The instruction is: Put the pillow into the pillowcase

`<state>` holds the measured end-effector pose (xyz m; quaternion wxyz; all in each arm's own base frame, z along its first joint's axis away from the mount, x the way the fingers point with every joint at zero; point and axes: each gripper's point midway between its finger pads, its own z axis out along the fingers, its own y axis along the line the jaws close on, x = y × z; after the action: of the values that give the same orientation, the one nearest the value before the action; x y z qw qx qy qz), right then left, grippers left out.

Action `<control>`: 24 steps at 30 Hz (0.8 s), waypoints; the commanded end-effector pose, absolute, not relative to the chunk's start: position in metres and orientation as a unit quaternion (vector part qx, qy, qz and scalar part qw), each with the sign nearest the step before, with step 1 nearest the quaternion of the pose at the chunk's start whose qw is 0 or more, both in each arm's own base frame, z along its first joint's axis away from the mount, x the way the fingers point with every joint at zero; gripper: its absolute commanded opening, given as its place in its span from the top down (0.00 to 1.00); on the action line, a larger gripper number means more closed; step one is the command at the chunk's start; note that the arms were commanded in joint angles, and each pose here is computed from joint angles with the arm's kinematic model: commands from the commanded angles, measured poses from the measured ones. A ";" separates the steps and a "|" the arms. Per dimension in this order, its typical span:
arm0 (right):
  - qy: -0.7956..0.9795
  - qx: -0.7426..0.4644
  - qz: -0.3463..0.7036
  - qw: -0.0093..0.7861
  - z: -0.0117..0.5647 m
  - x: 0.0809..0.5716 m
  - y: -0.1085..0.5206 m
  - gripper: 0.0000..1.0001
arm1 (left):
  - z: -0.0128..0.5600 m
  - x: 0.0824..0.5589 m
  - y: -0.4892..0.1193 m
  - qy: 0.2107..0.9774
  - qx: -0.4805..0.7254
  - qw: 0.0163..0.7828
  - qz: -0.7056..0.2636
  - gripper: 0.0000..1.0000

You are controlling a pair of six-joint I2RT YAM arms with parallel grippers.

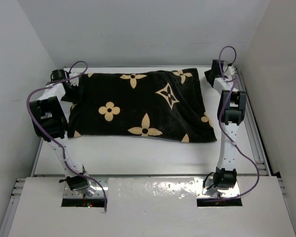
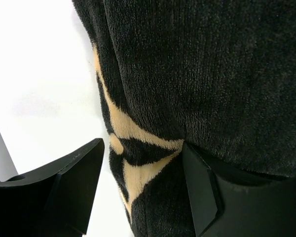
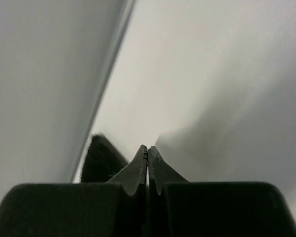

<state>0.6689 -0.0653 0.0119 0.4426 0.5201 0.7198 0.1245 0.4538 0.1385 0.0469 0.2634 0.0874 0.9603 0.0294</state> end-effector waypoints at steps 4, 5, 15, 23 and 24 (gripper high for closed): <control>0.680 0.482 0.180 0.522 0.061 0.705 -0.057 0.78 | 0.020 0.427 0.143 0.975 0.081 0.206 0.028 0.38; 0.697 0.452 0.202 0.519 0.065 0.706 -0.043 0.63 | 0.022 0.428 0.142 0.974 0.080 0.210 0.026 0.38; 0.822 0.420 0.097 0.373 -0.004 0.642 -0.004 0.13 | 0.058 0.430 0.134 0.969 0.067 0.238 0.006 0.33; 0.825 0.450 0.194 0.280 -0.050 0.618 0.056 0.74 | 0.066 0.412 0.128 0.969 0.066 0.238 -0.003 0.32; 0.814 0.453 0.208 0.298 -0.045 0.627 0.055 0.96 | 0.065 0.410 0.128 0.969 0.066 0.237 -0.004 0.32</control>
<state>0.6507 0.0328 -0.0047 0.3641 0.4243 0.8091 0.1809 0.4337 0.1362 0.0659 0.2634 0.0717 0.9618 0.0185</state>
